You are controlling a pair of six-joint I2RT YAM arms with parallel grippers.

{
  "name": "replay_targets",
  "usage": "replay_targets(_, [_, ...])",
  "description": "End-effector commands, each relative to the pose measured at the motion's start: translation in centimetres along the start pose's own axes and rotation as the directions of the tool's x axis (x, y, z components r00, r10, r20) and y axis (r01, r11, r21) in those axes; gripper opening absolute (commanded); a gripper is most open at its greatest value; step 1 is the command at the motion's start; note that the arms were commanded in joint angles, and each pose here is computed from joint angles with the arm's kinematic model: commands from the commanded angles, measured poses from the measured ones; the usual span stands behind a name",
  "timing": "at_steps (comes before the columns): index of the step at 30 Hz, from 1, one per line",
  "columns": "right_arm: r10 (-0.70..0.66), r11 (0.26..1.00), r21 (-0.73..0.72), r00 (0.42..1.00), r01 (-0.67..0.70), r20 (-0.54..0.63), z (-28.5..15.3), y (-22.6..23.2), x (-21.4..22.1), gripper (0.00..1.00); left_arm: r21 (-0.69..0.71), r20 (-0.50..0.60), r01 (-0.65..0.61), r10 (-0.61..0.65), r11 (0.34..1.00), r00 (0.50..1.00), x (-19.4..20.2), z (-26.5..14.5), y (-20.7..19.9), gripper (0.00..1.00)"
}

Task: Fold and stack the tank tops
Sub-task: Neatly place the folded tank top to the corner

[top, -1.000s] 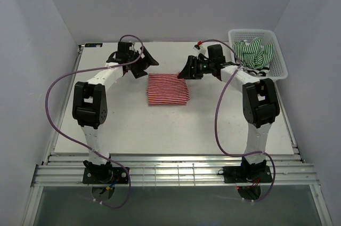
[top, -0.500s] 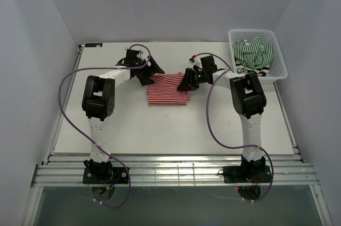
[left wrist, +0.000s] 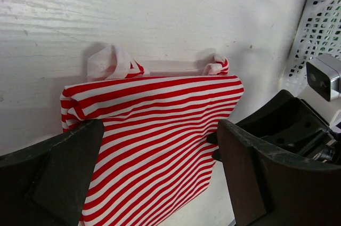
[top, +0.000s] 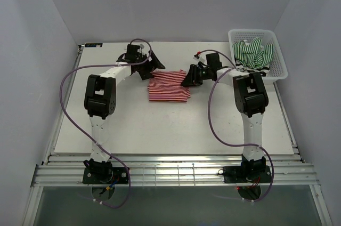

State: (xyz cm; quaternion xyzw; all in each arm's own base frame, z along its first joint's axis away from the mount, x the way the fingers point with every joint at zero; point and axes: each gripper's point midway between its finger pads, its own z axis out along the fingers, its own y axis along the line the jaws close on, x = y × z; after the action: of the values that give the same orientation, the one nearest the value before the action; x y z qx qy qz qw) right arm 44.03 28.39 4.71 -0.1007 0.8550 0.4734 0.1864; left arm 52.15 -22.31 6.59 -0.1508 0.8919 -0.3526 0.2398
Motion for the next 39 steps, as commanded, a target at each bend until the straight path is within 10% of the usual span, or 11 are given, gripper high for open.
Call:
replay_targets(1, [-0.151,0.985,-0.075,0.984,0.158,0.096,-3.2,6.3,-4.0,0.37,0.094,0.088,-0.121,0.113,0.988,0.990,-2.7,-4.2,-5.6,0.98])
replay_targets(16, [-0.306,0.952,0.045,0.927,0.303,0.217,-11.8,12.5,-0.5,0.74,-0.134,0.022,-0.132,0.136,0.982,0.990,4.0,-9.7,0.7,0.98])
replay_targets(18, [-0.318,0.948,0.042,0.922,0.317,0.220,-12.3,13.0,0.0,0.95,-0.153,-0.004,-0.125,0.126,0.980,0.992,4.6,-8.6,2.0,0.98])
replay_targets(23, [-0.338,0.941,0.076,0.907,0.330,0.250,-13.9,13.8,0.7,0.90,-0.169,-0.049,-0.110,0.103,0.980,0.993,5.3,-6.0,3.9,0.95])
replay_targets(39, [-0.426,0.904,0.182,0.846,0.386,0.321,-17.9,16.0,0.7,0.90,-0.168,-0.145,-0.108,0.084,0.980,0.986,7.5,-2.2,7.3,0.25])
